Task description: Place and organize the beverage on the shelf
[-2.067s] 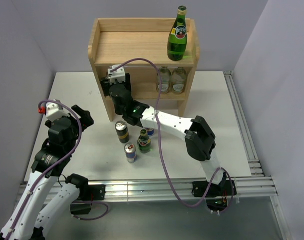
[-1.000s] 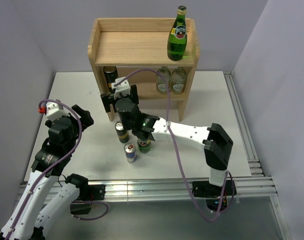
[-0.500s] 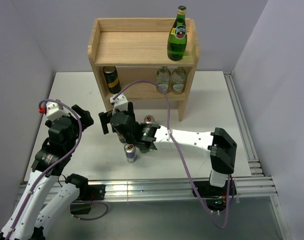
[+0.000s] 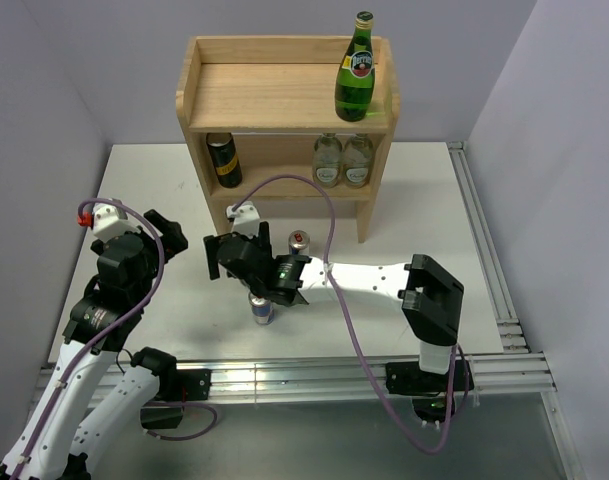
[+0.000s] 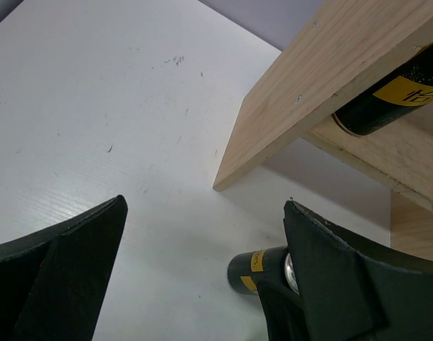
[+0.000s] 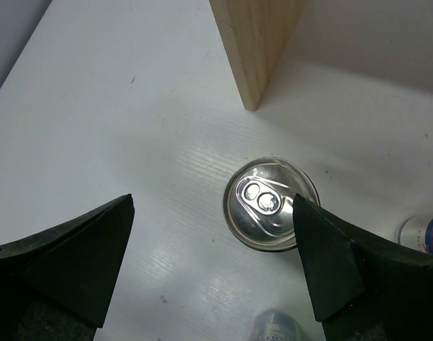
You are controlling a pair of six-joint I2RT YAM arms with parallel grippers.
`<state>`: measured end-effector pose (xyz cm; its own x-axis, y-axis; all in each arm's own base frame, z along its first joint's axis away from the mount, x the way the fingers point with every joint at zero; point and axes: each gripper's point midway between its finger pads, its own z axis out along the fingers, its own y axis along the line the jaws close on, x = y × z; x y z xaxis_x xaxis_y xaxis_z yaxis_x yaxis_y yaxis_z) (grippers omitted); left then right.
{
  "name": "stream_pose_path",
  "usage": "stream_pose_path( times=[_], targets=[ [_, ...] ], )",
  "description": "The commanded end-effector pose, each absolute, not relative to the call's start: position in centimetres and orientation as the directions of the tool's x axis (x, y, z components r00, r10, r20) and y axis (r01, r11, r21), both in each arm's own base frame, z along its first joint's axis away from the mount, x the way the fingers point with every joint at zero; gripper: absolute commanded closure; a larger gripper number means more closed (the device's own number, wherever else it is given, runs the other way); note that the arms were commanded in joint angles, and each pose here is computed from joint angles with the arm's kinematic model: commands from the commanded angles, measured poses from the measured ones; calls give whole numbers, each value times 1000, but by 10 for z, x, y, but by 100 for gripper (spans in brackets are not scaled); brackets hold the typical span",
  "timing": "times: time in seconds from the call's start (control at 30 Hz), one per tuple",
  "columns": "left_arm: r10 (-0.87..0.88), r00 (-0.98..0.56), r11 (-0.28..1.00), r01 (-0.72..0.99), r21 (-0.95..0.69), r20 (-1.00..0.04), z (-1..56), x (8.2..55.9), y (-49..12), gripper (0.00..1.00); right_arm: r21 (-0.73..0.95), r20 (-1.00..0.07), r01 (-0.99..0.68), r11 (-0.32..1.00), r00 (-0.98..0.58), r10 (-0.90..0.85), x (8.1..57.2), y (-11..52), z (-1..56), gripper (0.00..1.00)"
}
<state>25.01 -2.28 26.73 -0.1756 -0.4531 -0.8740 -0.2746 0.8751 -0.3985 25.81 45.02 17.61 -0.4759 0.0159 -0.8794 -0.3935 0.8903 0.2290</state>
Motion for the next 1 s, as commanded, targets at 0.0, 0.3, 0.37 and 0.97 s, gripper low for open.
stream_pose_path(
  times=[0.0, 0.3, 0.37, 0.97],
  targets=[
    [-455, -168, 877, -256, -407, -875, 274, 251, -25, 1, 210, -857, -346, 914, -515, 2, 250, 431, 161, 0],
    [-456, -167, 876, -257, -408, -874, 273, 252, -24, 1, 186, -889, -329, 926, -457, 17, 244, 420, 196, 0],
    [-454, -171, 877, -257, -405, -875, 273, 252, -24, 1, 188, -892, -335, 923, -452, 18, 242, 421, 199, 0],
    [-462, -163, 874, -248, -417, -872, 275, 250, -24, 1, 161, -874, -347, 924, -485, -30, 264, 448, 149, 0]
  ],
)
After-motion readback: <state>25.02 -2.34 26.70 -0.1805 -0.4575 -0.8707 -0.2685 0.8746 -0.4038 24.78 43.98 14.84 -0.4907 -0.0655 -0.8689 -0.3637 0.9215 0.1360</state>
